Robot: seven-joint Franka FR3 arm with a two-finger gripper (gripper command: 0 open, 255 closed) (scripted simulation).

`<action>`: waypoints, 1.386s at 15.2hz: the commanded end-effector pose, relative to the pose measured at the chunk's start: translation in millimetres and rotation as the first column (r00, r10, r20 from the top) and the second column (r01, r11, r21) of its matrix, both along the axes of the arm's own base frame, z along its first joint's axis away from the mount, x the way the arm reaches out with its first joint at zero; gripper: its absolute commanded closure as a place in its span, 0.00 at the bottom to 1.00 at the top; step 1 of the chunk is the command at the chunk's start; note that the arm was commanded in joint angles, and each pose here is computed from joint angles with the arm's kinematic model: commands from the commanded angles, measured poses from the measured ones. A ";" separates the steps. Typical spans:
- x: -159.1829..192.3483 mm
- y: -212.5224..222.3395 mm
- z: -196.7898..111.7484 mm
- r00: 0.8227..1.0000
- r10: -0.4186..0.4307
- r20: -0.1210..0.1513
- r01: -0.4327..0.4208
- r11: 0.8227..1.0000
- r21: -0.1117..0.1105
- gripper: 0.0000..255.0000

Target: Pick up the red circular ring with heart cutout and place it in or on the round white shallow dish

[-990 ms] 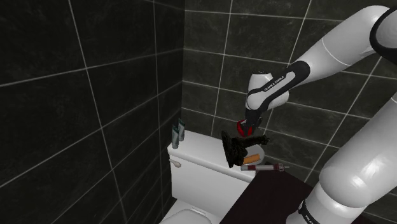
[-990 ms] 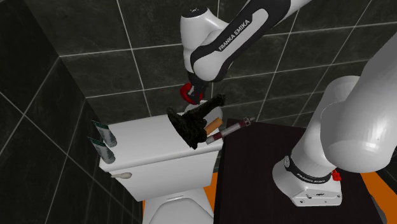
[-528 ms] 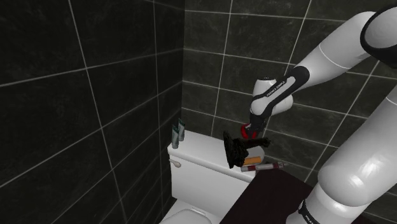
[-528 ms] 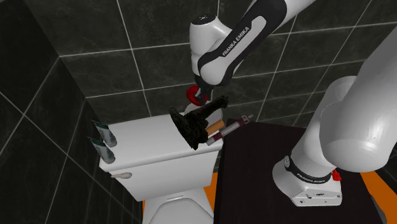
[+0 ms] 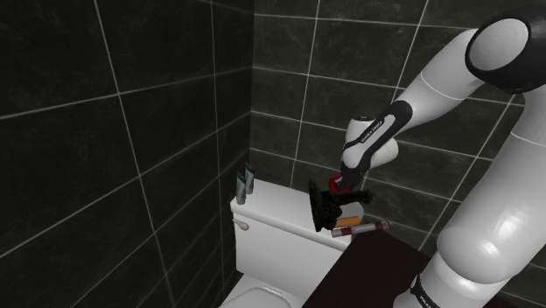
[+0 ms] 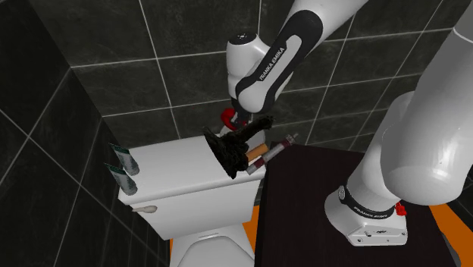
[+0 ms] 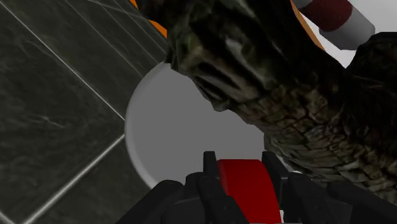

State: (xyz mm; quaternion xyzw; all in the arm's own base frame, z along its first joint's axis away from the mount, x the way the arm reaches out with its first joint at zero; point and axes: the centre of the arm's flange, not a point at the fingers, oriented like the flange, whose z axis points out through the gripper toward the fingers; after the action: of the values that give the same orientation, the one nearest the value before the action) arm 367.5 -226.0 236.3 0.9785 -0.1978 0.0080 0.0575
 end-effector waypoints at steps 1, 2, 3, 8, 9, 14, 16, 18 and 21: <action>-3.7 5.0 -18.1 1.000 0.006 -0.023 -0.005 1.000 0.011 1.00; -3.7 5.0 -23.4 1.000 0.006 -0.023 -0.005 1.000 0.011 1.00; -3.7 5.0 -25.8 1.000 0.006 -0.023 -0.005 1.000 0.011 1.00; -3.7 5.0 -25.8 1.000 0.006 -0.023 -0.005 1.000 0.011 1.00; -3.7 5.0 -25.8 1.000 0.006 -0.023 -0.005 1.000 0.011 1.00; 2.5 1.4 -32.4 1.000 0.005 -0.022 -0.005 1.000 0.012 0.00; -0.3 6.0 -31.1 1.000 0.005 -0.022 -0.005 1.000 0.011 0.00; -3.3 6.4 -12.7 1.000 0.006 -0.023 -0.005 1.000 0.011 0.00; -2.2 10.3 23.9 1.000 0.006 -0.023 -0.005 1.000 0.011 0.00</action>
State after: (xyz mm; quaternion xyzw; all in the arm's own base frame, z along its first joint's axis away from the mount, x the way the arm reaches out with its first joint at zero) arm 366.5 -217.6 248.7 0.9794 -0.1945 -0.0029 0.0548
